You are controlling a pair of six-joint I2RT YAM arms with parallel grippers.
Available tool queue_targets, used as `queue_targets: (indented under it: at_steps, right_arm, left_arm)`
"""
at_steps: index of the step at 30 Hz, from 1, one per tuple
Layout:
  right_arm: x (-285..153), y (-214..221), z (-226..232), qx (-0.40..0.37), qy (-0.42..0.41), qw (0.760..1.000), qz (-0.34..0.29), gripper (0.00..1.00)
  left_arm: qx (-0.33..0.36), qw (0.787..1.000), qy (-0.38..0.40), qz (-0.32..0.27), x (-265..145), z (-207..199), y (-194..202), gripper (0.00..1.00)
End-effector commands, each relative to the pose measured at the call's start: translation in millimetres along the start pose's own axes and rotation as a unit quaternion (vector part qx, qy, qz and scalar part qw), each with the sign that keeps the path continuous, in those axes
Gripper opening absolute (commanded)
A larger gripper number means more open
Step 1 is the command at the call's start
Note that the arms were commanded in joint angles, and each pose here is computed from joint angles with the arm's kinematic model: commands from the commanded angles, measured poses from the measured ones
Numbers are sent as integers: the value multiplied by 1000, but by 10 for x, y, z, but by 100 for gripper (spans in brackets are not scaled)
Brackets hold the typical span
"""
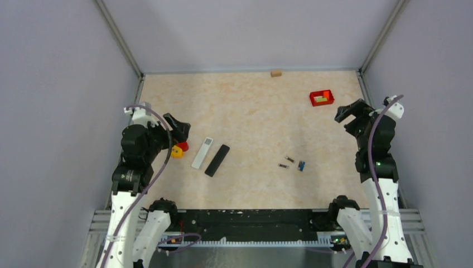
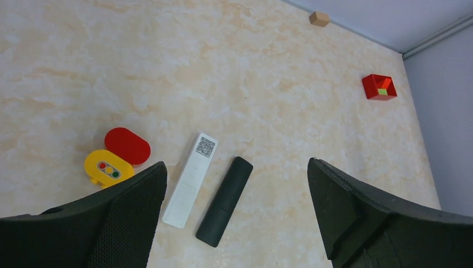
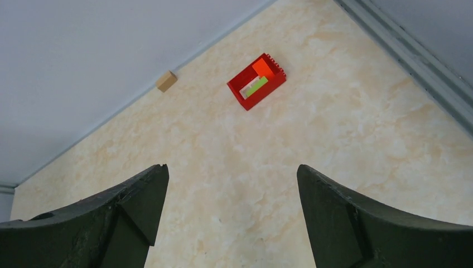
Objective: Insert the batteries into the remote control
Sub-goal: Adjust the remote control at the center of the board.
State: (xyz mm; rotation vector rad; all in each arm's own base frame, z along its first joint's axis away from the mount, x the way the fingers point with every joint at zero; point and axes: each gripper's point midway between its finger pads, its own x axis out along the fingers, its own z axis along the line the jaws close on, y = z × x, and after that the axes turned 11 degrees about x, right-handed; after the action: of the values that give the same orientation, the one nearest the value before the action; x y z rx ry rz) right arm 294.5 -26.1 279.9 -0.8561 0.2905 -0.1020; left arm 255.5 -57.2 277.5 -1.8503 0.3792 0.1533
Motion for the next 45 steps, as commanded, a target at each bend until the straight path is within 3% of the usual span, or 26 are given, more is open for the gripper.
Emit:
queue_targets:
  at_steps: [1, 5, 8, 14, 18, 25, 29, 34, 38, 45]
  right_arm:
    - [-98, 133, 79, 6, -16, 999, 43, 88]
    - [-179, 330, 119, 11, -34, 995, 93, 88]
    - [-268, 426, 162, 18, -45, 991, 124, 88]
    - [-416, 609, 274, 42, -69, 979, 186, 86]
    - [-454, 702, 286, 59, -75, 974, 205, 86]
    - [-446, 944, 278, 76, -91, 961, 248, 84]
    - [-455, 1091, 254, 82, -100, 953, 273, 84]
    - [-444, 1208, 190, 88, -95, 949, 288, 85]
    - [-422, 1268, 117, 86, -82, 949, 293, 85]
    - [-378, 1303, 49, 70, -73, 950, 295, 85]
  left_arm:
    - [16, 998, 54, 9, 6, -175, 42, 99]
    - [8, 989, 148, -3, -59, -497, 10, 99]
    - [-17, 985, 169, -6, 13, -542, 98, 99]
    - [-67, 977, 189, 77, 231, -528, 604, 99]
    - [-72, 976, 162, 126, 370, -435, 987, 99]
    - [-29, 979, 135, 148, 540, -535, 1528, 91]
    - [-3, 984, 87, 157, 660, -386, 1680, 91]
    - [19, 979, 89, 181, 753, -377, 1810, 93]
    - [8, 973, 72, 218, 800, -345, 2036, 89]
    - [4, 978, 30, 208, 878, -201, 2238, 84]
